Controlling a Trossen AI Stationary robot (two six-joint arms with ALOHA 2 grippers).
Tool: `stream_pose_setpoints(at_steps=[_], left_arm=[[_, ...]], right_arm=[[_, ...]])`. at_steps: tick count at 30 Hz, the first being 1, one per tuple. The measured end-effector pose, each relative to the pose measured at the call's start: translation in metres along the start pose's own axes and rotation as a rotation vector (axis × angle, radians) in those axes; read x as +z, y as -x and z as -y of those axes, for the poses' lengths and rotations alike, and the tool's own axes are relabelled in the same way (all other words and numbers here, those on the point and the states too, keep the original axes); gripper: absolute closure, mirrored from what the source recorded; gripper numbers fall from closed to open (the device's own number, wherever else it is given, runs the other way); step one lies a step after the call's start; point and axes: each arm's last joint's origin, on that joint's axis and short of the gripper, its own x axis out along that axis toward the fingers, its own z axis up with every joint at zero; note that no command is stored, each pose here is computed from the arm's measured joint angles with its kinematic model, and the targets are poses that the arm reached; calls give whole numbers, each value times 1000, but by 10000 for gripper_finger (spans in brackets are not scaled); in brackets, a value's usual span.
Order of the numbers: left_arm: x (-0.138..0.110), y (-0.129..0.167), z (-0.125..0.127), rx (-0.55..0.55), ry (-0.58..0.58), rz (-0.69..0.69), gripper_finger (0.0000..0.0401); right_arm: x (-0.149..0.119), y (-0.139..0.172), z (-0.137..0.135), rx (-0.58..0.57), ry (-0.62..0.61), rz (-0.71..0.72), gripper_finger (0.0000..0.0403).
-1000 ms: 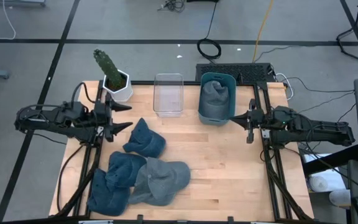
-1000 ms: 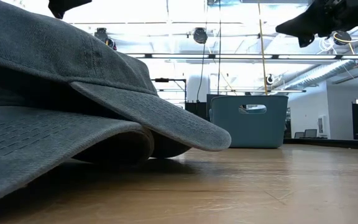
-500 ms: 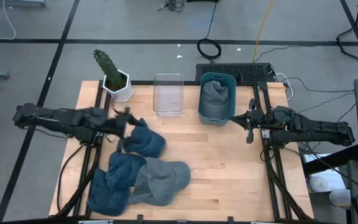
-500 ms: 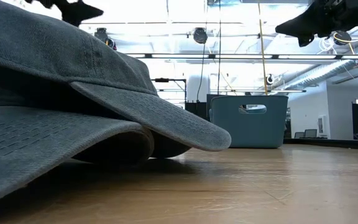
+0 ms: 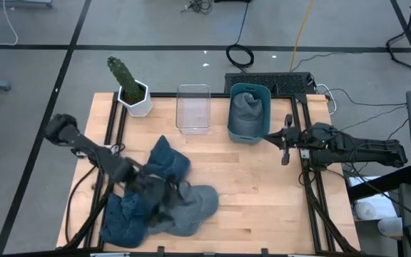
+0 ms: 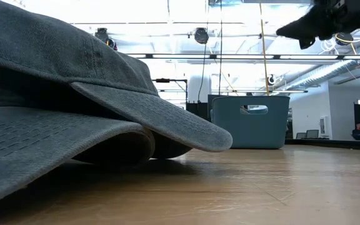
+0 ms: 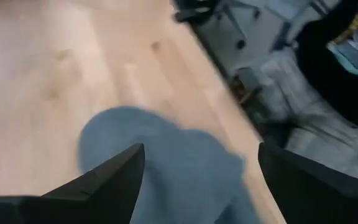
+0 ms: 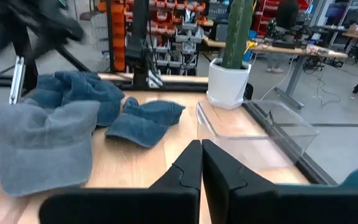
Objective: Pick & Place hat
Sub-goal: Put the top gray cap into the blue bin
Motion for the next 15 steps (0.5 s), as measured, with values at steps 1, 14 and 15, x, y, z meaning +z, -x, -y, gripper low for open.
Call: stream_pose_setpoints(at_steps=[1,14,15], left_arm=[[9,-4,7,-9,-24,-36,77],[14,-52,41,273,-185,-358,77],[8,-57,42,310,-179,-393,77]], right_arm=[[-2,-1,0,0,0,0,403],[-4,-5,-1,-4,-44,121,403],[-4,-5,-1,-4,-48,123,403]])
